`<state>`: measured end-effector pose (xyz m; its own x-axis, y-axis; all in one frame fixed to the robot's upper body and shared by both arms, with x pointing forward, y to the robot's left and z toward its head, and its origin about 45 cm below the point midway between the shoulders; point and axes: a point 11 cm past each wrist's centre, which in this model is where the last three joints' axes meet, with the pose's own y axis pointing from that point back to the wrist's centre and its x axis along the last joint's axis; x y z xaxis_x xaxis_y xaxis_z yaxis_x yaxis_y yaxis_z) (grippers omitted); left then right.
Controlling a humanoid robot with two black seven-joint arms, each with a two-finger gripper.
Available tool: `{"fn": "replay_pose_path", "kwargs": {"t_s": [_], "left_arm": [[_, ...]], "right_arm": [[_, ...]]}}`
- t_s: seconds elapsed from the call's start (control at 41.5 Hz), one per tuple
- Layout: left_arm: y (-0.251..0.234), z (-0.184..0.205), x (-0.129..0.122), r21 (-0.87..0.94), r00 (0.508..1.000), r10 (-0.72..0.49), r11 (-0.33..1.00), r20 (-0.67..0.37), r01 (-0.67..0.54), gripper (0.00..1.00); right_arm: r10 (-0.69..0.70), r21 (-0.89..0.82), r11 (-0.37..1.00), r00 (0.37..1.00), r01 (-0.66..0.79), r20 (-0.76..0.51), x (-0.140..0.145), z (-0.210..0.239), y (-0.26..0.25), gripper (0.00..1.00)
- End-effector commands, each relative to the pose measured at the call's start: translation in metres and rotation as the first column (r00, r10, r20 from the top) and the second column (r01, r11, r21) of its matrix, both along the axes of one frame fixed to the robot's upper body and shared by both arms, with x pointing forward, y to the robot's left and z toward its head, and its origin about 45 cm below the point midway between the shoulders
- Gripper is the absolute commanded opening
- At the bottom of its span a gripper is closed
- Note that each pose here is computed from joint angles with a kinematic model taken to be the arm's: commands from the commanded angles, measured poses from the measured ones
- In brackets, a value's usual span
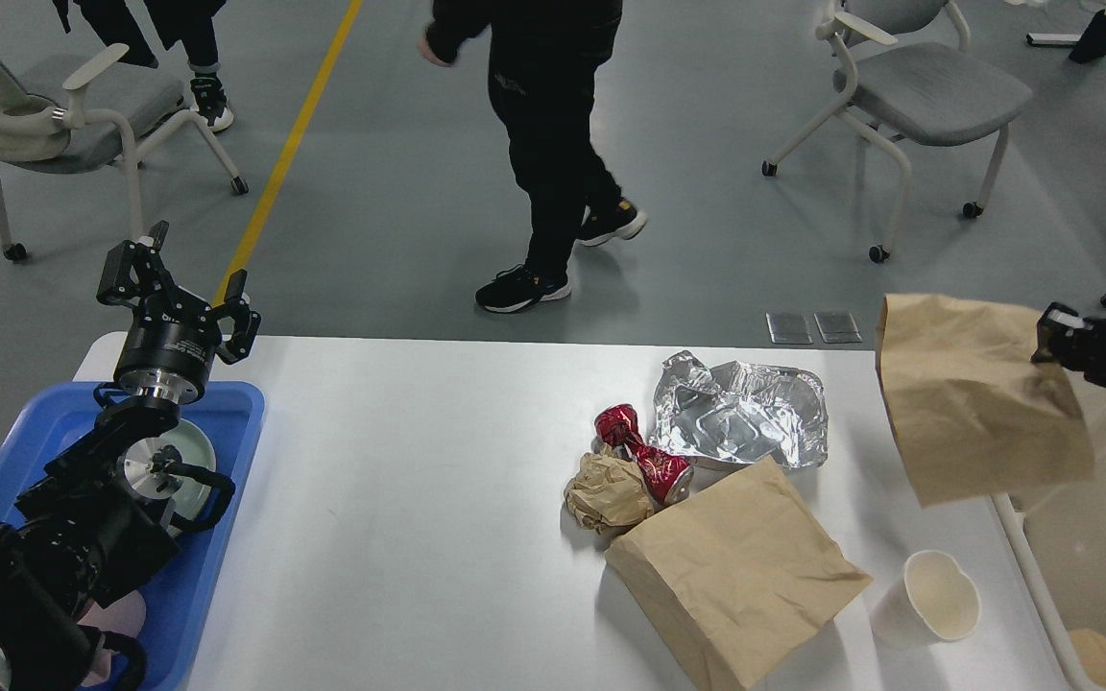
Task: Tidy desktop
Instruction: 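Grasp the brown paper bag with the right gripper and drop it in the bin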
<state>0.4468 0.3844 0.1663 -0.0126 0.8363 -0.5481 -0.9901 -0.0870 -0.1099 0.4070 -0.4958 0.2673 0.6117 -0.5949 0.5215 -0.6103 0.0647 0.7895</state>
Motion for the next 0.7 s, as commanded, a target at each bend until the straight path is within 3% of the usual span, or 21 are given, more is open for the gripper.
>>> {"fn": "replay_pose_path", "kwargs": {"t_s": [0.0,0.217,0.386,0.579,0.675], "left_arm": [[0.000,0.000,0.000,0.000,1.000,0.000,1.000,0.000,0.000,0.97],[0.000,0.000,0.000,0.001,1.000,-0.001,1.000,-0.001,0.001,0.97],[0.000,0.000,0.000,0.000,1.000,0.000,1.000,0.000,0.000,0.97],[0.000,0.000,0.000,-0.001,1.000,-0.001,1.000,0.001,0.001,0.97],[0.000,0.000,0.000,0.000,1.000,-0.002,1.000,0.000,0.002,0.97]], "right_arm": [[0.039,0.058,0.997,0.996,-0.043,0.080,0.020,0.062,0.015,0.00],[0.078,0.080,0.992,0.969,-0.099,0.233,0.040,0.145,0.032,0.00],[0.024,0.040,0.998,0.953,-0.038,0.304,0.042,0.154,0.011,0.00],[-0.083,-0.054,0.994,0.968,0.099,0.236,0.020,0.094,-0.047,0.00],[-0.175,-0.116,0.974,0.973,0.192,0.148,-0.014,0.034,-0.089,0.00]]}}
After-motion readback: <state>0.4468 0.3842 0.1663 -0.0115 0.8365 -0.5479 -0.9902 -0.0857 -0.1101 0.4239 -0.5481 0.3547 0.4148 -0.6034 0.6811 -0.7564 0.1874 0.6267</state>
